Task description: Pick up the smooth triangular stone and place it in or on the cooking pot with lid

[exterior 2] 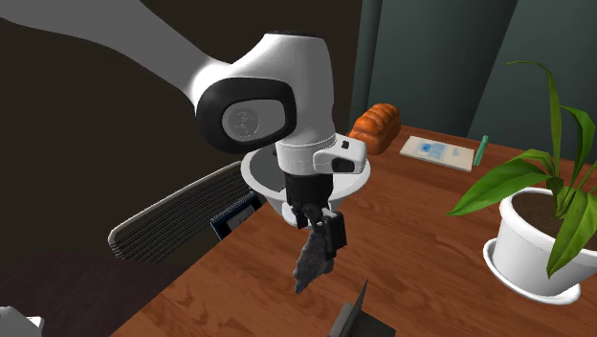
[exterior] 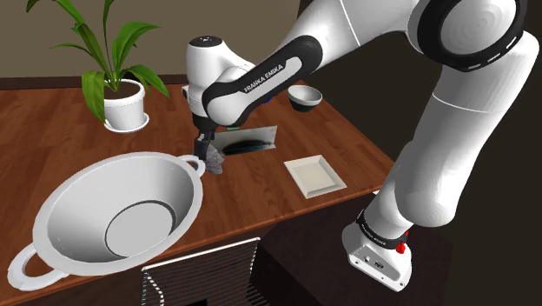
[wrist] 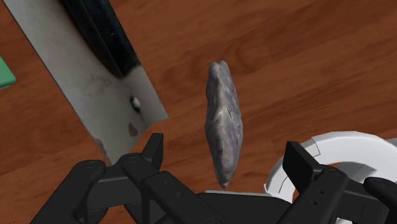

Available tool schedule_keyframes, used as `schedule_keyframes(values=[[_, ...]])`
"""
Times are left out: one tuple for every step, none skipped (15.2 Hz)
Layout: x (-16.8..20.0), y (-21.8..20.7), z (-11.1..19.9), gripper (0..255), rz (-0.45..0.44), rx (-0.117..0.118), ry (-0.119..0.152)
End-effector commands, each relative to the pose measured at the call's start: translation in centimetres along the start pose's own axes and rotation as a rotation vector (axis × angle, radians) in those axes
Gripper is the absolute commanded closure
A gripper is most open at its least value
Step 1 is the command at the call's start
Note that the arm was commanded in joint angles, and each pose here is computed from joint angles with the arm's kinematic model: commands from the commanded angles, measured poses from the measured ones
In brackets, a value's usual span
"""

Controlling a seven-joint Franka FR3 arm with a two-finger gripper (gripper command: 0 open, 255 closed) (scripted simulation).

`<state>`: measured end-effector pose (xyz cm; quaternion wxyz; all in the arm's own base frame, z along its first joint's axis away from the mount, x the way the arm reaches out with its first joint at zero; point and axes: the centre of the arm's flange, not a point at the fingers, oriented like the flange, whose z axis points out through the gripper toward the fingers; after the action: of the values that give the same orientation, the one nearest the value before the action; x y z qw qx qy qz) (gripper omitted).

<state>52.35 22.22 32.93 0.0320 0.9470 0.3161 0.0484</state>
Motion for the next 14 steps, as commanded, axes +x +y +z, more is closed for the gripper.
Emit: schedule_keyframes(values=[[0.0, 0.1, 0.7, 255, 0.003, 0.003, -0.003], [0.1, 0.2, 0.8, 255, 0.003, 0.003, -0.003], [0.0, 0.3, 0.8, 255, 0.003, 0.003, -0.003], [0.1, 0.3, 0.8, 255, 0.003, 0.003, -0.003], [-0.2, -0.1, 0.6, 255, 0.003, 0.003, -0.003], [-0.1, 0.0, 0.1, 255, 0.003, 0.003, -0.003], [-0.1, 0.0, -0.4, 255, 0.003, 0.003, -0.003], [-0.1, 0.1, -1.0, 255, 0.003, 0.003, -0.003], [0.0, 0.1, -1.5, 255, 0.003, 0.003, -0.003], [0.0, 0.2, -2.0, 255, 0.003, 0.003, -0.003], [0.1, 0.2, -2.5, 255, 0.003, 0.003, -0.003], [0.1, 0.3, -3.1, 255, 0.003, 0.003, -0.003], [0.1, 0.3, -3.6, 255, 0.003, 0.003, -0.003], [0.2, 0.4, -4.1, 255, 0.003, 0.003, -0.003]])
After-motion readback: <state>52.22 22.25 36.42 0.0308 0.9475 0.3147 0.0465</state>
